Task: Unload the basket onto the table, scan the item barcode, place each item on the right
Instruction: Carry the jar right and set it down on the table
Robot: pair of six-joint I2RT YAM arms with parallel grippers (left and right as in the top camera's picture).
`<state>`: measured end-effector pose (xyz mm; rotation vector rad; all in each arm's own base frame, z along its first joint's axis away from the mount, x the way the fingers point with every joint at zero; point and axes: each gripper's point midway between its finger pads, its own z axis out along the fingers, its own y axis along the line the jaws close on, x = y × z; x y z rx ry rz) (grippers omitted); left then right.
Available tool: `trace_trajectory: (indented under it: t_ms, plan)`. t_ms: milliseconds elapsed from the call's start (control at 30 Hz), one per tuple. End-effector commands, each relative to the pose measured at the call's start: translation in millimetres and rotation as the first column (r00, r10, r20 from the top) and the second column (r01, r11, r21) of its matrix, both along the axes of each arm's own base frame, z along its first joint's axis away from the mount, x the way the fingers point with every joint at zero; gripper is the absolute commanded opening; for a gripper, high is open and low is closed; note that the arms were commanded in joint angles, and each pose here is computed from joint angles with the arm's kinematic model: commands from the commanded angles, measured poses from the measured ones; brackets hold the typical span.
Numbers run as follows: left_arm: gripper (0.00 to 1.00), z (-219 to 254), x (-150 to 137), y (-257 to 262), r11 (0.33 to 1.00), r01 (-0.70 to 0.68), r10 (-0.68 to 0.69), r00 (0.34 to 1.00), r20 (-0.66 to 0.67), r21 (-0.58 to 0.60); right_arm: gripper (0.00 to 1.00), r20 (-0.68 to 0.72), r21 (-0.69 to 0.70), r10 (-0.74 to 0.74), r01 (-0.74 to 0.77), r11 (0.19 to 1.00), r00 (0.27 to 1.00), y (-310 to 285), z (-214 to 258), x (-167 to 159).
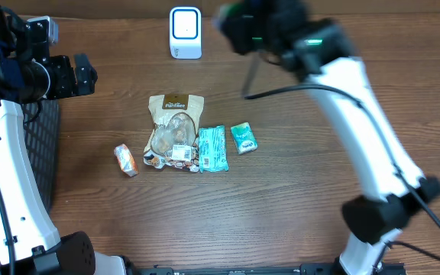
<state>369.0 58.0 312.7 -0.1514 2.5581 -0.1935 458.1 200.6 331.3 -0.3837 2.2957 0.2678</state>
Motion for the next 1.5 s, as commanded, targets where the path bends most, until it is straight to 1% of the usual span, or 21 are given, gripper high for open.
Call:
trace_trajectory:
  t_ms: [0,100,200,400,533,600,700,900,1000,1133,1233,1400,1467]
  plan:
    - [1.0,2.8,2.2,-1.6,1.0,0.022,-0.022,1.0,0.012,0.006,0.4,-0.191,0.123,-0.129,0.154,0.98,0.973,-39.4,-12.2,-13.4]
    - [1.0,2.8,2.2,-1.6,1.0,0.022,-0.022,1.0,0.012,0.006,0.4,-0.363,0.047,-0.225,0.259,0.965,0.904,-85.3,-45.6,-31.0]
    - [1.0,2.8,2.2,-1.6,1.0,0.022,-0.022,1.0,0.012,0.006,0.4,-0.502,-0.034,-0.31,0.339,0.94,0.807,-123.5,-83.9,-43.1]
    - [1.0,2.8,2.2,-1.6,1.0,0.022,-0.022,1.0,0.012,0.006,0.4,-0.624,-0.112,-0.392,0.419,0.901,0.676,-166.1,-149.3,-47.8]
    - [0.99,2.8,2.2,-1.6,1.0,0.022,-0.022,1.0,0.012,0.006,0.4,-0.696,-0.145,-0.414,0.449,0.882,0.587,-186.7,-196.4,-57.7]
    - [1.0,2.8,2.2,-1.6,1.0,0.022,-0.022,1.0,0.012,0.006,0.4,-0.712,-0.157,-0.423,0.459,0.875,0.561,-192.9,-212.4,-61.8]
    - [1.0,2.8,2.2,-1.6,1.0,0.022,-0.022,1.0,0.012,0.006,0.4,-0.712,-0.169,-0.438,0.471,0.866,0.549,-200.8,-229.1,-63.4]
    - [1.0,2.8,2.2,-1.6,1.0,0.022,-0.022,1.0,0.012,0.006,0.4,-0.644,-0.251,-0.525,0.495,0.832,0.556,-225.6,-250.9,-58.1]
    - [1.0,2.8,2.2,-1.6,1.0,0.022,-0.022,1.0,0.012,0.006,0.4,-0.626,-0.259,-0.537,0.499,0.827,0.565,-228.7,-257.7,-55.1]
    - [1.0,2.8,2.2,-1.6,1.0,0.022,-0.022,1.0,0.012,0.006,0.41,-0.632,-0.263,-0.537,0.497,0.827,0.56,-228.5,-263.3,-58.0]
    - [0.99,2.8,2.2,-1.6,1.0,0.022,-0.022,1.0,0.012,0.006,0.55,-0.633,-0.264,-0.537,0.496,0.827,0.558,-228.5,-263.3,-58.6]
    - [0.99,2.8,2.2,-1.6,1.0,0.022,-0.022,1.0,0.012,0.006,0.69,-0.633,-0.264,-0.536,0.496,0.827,0.558,-228.4,-263.3,-58.7]
    - [1.0,2.8,2.2,-1.6,1.0,0.022,-0.022,1.0,0.012,0.006,0.79,-0.634,-0.264,-0.537,0.496,0.827,0.557,-228.4,-262.4,-58.7]
